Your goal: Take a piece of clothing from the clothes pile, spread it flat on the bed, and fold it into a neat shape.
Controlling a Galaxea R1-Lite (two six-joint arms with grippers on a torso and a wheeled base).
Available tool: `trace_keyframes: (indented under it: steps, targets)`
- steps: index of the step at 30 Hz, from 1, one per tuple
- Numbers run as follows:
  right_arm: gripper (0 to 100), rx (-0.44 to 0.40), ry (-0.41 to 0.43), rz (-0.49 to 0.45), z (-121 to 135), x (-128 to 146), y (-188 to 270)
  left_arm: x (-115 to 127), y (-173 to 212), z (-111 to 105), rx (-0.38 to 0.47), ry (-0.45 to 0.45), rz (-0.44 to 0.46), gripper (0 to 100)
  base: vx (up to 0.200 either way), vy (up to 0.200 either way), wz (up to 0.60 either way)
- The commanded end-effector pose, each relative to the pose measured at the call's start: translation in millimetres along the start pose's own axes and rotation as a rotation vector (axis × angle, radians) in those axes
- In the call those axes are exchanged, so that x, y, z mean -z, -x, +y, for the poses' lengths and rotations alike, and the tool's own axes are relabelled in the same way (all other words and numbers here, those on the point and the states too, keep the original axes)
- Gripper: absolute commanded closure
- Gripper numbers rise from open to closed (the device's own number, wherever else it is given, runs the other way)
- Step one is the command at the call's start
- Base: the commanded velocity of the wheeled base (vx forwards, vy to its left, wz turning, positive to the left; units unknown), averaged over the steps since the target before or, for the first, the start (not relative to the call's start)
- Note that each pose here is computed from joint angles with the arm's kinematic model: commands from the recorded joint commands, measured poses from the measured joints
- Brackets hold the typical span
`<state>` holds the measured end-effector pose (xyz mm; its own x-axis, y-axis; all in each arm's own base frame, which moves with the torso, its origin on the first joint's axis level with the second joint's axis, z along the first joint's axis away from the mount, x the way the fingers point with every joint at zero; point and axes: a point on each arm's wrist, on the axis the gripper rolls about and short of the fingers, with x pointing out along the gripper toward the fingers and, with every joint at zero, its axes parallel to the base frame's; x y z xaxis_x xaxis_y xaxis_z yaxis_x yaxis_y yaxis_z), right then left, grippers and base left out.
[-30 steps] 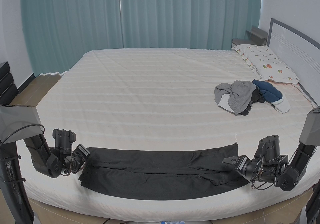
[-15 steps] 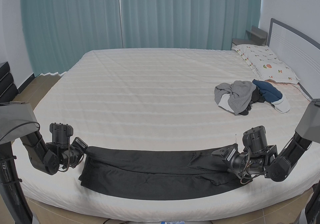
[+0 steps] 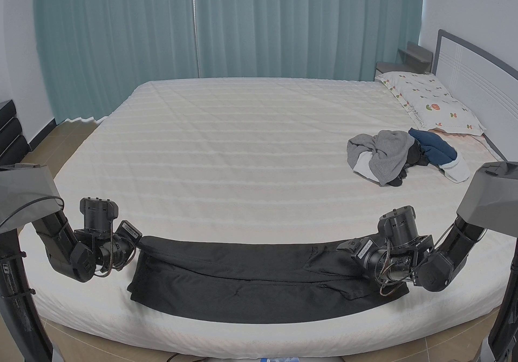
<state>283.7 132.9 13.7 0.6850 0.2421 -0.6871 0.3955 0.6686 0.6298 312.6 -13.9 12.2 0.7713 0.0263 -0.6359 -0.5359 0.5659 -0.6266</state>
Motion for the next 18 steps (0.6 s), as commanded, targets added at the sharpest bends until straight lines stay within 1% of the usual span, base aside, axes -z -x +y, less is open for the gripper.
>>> trace_keyframes:
  steps: [1,7,8,18]
  targets:
    - [0,0.024,-0.003,0.005,-4.2,1.2,-10.9,0.0,0.0,-0.1,0.0,0.0,-0.001,100,0.0,0.0,0.0]
    - [0,0.039,-0.002,-0.022,-4.1,0.9,-16.5,-0.2,0.3,-0.4,0.002,0.0,0.0,100,0.0,0.0,0.0]
    - [100,0.042,-0.002,-0.028,-4.2,0.7,-16.5,0.0,0.0,-0.1,0.001,0.0,0.001,100,0.0,0.0,0.0]
    - [100,0.057,-0.001,-0.031,-5.9,0.0,-13.6,-0.6,0.9,-1.0,0.005,0.0,-0.002,100,0.0,0.0,0.0]
